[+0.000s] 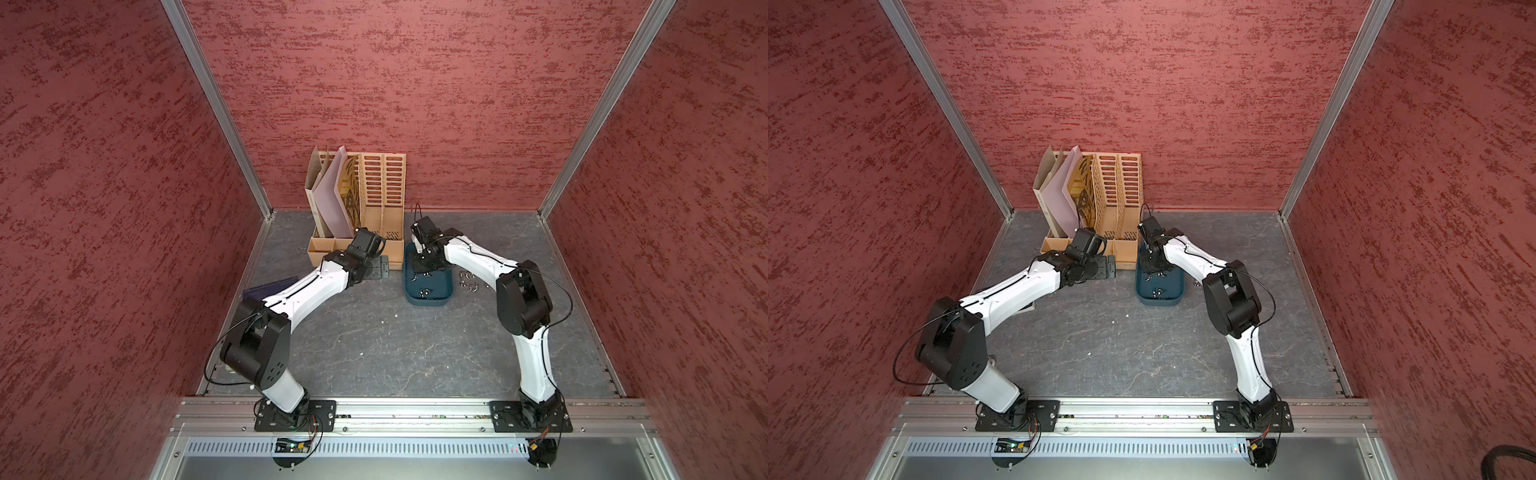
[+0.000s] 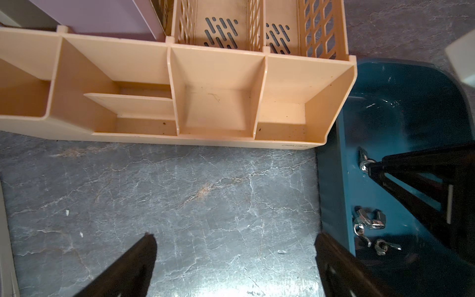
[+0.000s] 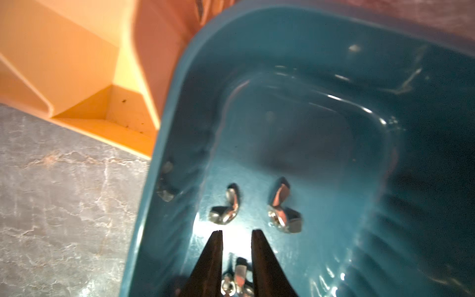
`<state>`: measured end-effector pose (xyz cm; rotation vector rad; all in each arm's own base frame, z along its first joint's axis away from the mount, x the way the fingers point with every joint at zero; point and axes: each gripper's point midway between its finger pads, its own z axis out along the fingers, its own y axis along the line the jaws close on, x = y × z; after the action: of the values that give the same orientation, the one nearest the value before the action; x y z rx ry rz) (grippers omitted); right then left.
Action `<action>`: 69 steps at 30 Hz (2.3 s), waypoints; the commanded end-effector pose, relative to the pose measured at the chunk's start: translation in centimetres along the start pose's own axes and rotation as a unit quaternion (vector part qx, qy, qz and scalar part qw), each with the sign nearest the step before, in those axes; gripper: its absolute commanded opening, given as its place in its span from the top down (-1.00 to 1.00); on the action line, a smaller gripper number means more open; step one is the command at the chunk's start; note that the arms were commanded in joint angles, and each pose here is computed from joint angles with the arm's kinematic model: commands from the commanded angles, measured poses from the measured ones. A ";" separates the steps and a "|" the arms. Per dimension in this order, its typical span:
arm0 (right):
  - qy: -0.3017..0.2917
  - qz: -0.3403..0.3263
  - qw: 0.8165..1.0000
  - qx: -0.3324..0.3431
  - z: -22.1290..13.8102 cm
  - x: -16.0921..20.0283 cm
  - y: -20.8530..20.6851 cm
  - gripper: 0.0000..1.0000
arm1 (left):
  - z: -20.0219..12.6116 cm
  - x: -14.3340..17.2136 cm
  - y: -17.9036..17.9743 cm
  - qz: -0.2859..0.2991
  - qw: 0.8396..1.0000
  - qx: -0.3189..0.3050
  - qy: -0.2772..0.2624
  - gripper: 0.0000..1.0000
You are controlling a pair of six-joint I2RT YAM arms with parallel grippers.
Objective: Take out the wing nut from the storage box
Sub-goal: Place the wing nut in the storage box, then pick up the wing nut from the storage box.
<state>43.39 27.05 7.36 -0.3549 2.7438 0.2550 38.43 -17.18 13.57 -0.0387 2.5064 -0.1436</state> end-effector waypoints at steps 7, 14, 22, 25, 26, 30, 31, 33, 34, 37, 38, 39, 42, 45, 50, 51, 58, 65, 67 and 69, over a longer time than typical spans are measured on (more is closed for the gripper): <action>0.039 0.006 0.999 -0.005 2.2 1.6 0.7 0.44 | -0.5 -0.5 0.3 -0.005 1.000 0.006 -0.013 -0.99; 0.057 0.009 0.998 0.004 3.8 2.5 0.3 0.42 | -0.6 -0.6 0.3 -0.004 1.000 0.005 -0.015 -0.99; 0.053 0.010 0.998 0.014 4.2 2.4 -0.2 0.65 | -0.6 -0.7 0.3 -0.004 1.000 0.005 -0.015 -0.99; 0.047 0.008 0.999 0.015 3.6 2.0 -0.1 0.71 | -0.7 -0.8 0.3 -0.003 1.000 0.005 -0.016 -0.99; 0.044 0.007 0.999 0.015 3.4 1.8 -0.1 0.73 | -0.7 -0.9 0.3 -0.004 1.000 0.005 -0.016 -0.99; 0.027 0.004 1.000 0.014 1.9 0.9 0.1 0.79 | -0.8 -1.1 0.2 -0.004 1.000 0.007 -0.018 -0.99; 0.022 0.004 1.000 0.014 1.5 0.7 0.1 0.81 | -0.8 -1.1 0.2 -0.004 1.000 0.006 -0.018 -0.99; 0.015 0.003 1.000 0.014 0.7 0.4 0.1 0.82 | -0.8 -1.1 0.1 -0.004 1.000 0.008 -0.018 -0.99; 0.010 0.003 1.000 0.014 0.3 0.3 0.0 0.82 | -0.7 -1.1 0.1 -0.004 1.000 0.008 -0.017 -0.99; 0.000 0.003 1.000 0.015 -0.9 0.0 -0.1 0.83 | -0.8 -1.2 0.0 -0.003 1.000 0.008 -0.018 -0.99; -0.005 0.004 1.000 0.015 -1.4 -0.1 -0.2 0.84 | -0.8 -1.3 0.0 -0.003 1.000 0.009 -0.019 -0.99; -0.008 0.005 1.000 0.014 -1.7 -0.2 -0.3 0.84 | -0.8 -1.3 0.0 -0.004 1.000 0.009 -0.018 -0.99; -0.017 0.011 1.000 0.017 -2.9 -0.4 -1.0 0.85 | -0.8 -1.2 -0.1 -0.003 1.000 0.010 -0.018 -0.99; -0.024 0.017 0.999 0.020 -3.8 -0.5 -1.9 0.85 | -0.7 -1.1 -0.2 -0.003 1.000 0.010 -0.016 -0.99; -0.024 0.020 1.000 -0.006 -3.0 -0.7 -1.5 0.56 | -0.4 -1.0 -0.4 -0.003 1.000 0.014 -0.015 -0.99; -0.025 0.021 0.999 -0.014 -2.6 -0.8 -1.0 0.53 | -0.3 -1.0 -0.5 -0.003 1.000 0.015 -0.013 -0.99; -0.005 0.016 1.000 -0.018 0.4 -0.5 0.0 0.47 | -0.5 -0.8 -0.2 -0.001 1.000 0.009 -0.015 -0.99; 0.007 0.013 1.000 -0.021 2.2 -0.2 0.7 0.46 | -0.3 -0.6 -0.1 -0.004 1.000 0.009 -0.012 -0.99; 0.008 0.015 1.000 -0.019 2.5 -0.1 0.7 0.44 | -0.3 -0.6 0.0 -0.004 1.000 0.008 -0.012 -0.99; 0.007 0.015 1.000 -0.018 2.5 -0.2 0.6 0.42 | -0.3 -0.6 0.0 -0.003 1.000 0.008 -0.012 -0.99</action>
<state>43.15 27.18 4.04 -0.3372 2.8079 0.2700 38.47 -17.06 13.35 -0.0441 2.5093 -0.1534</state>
